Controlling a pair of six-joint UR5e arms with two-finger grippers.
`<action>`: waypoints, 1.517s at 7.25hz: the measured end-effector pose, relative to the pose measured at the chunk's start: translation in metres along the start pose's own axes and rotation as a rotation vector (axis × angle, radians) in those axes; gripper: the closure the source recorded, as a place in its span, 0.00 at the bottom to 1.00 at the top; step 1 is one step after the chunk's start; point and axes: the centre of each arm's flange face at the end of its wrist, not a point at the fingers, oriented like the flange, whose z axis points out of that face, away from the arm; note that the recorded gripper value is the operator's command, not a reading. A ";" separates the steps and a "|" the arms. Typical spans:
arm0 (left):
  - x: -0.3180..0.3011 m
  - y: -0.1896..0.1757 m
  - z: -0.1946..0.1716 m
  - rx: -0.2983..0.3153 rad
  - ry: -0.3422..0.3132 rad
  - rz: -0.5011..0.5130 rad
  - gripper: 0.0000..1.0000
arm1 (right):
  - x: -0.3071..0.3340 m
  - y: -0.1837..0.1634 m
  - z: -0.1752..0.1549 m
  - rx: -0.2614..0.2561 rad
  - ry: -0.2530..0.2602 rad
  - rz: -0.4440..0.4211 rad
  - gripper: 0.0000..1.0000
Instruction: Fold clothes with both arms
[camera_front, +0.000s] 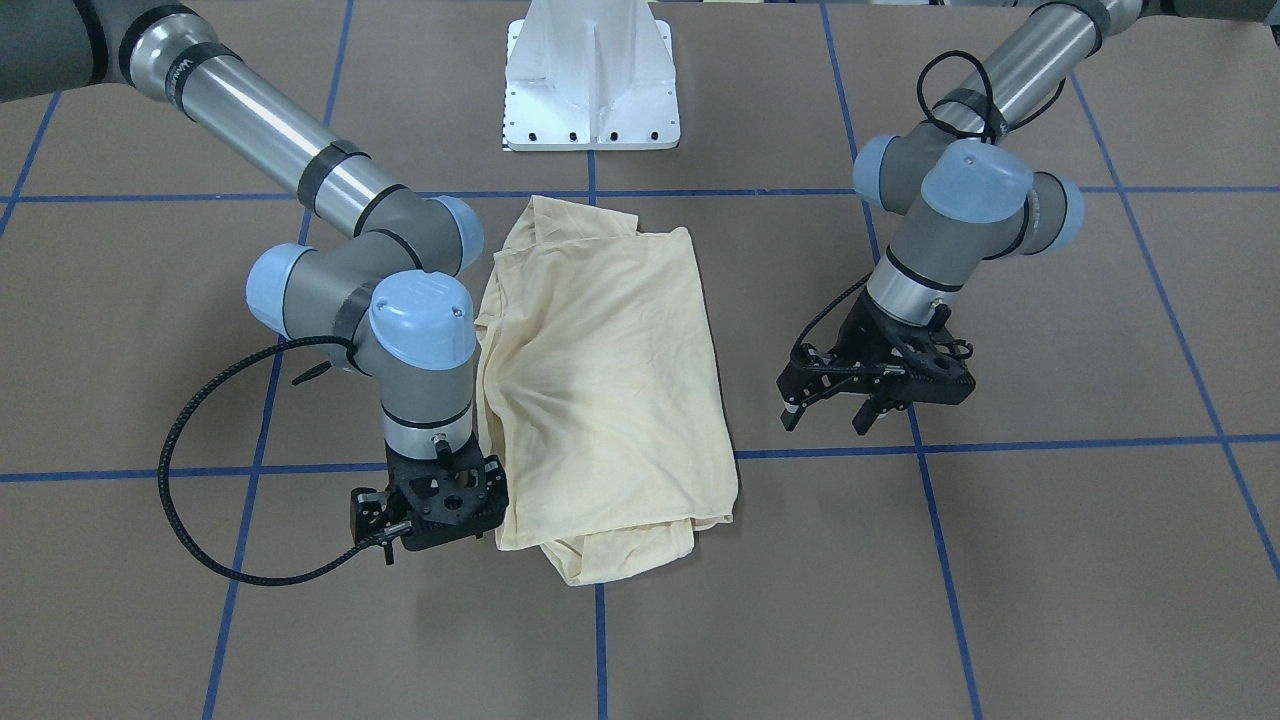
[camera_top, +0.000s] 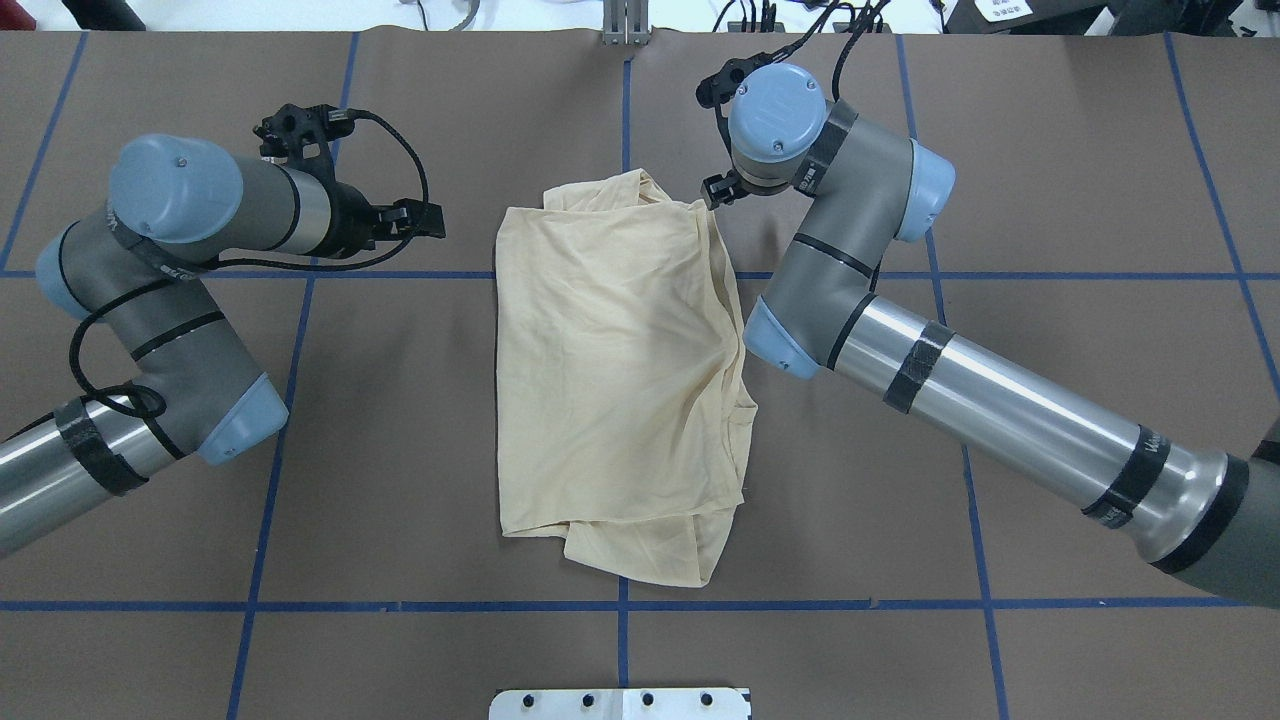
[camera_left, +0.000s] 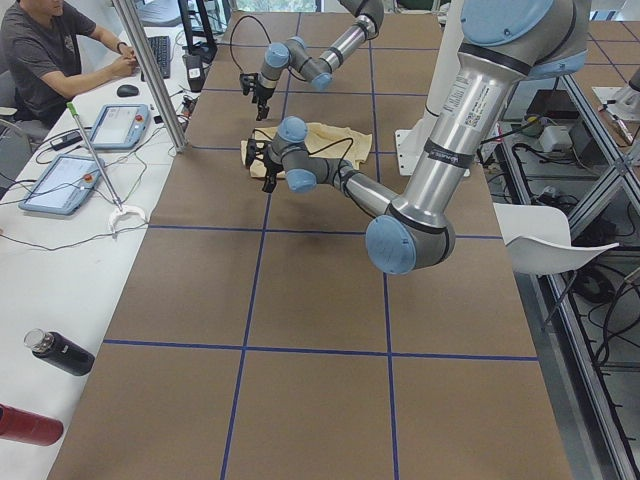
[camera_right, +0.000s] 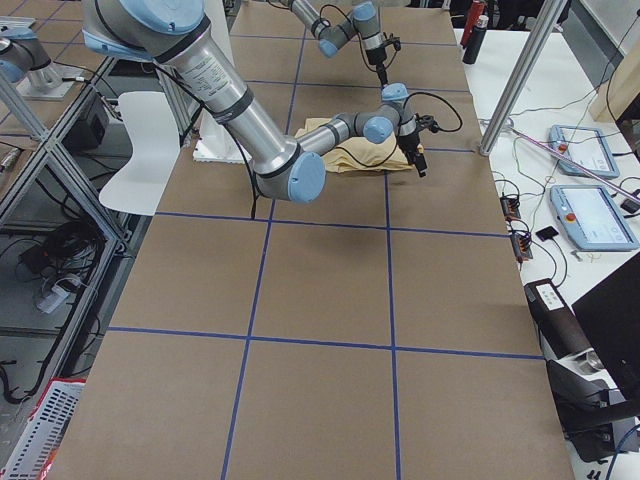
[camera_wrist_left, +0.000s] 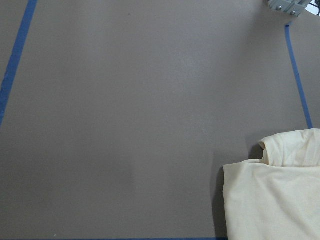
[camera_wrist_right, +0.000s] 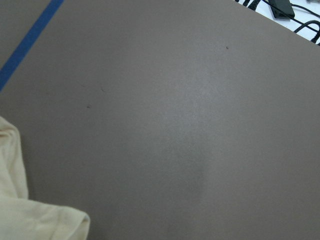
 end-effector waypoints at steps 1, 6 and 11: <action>-0.001 0.000 0.000 0.000 0.000 0.000 0.00 | -0.001 0.011 -0.017 0.005 -0.045 0.009 0.00; -0.005 0.005 -0.002 -0.029 0.008 0.001 0.00 | -0.028 0.128 -0.127 -0.126 -0.251 0.300 0.00; -0.009 0.007 -0.002 -0.041 0.013 0.001 0.00 | -0.103 0.229 -0.135 -0.212 -0.270 0.777 0.08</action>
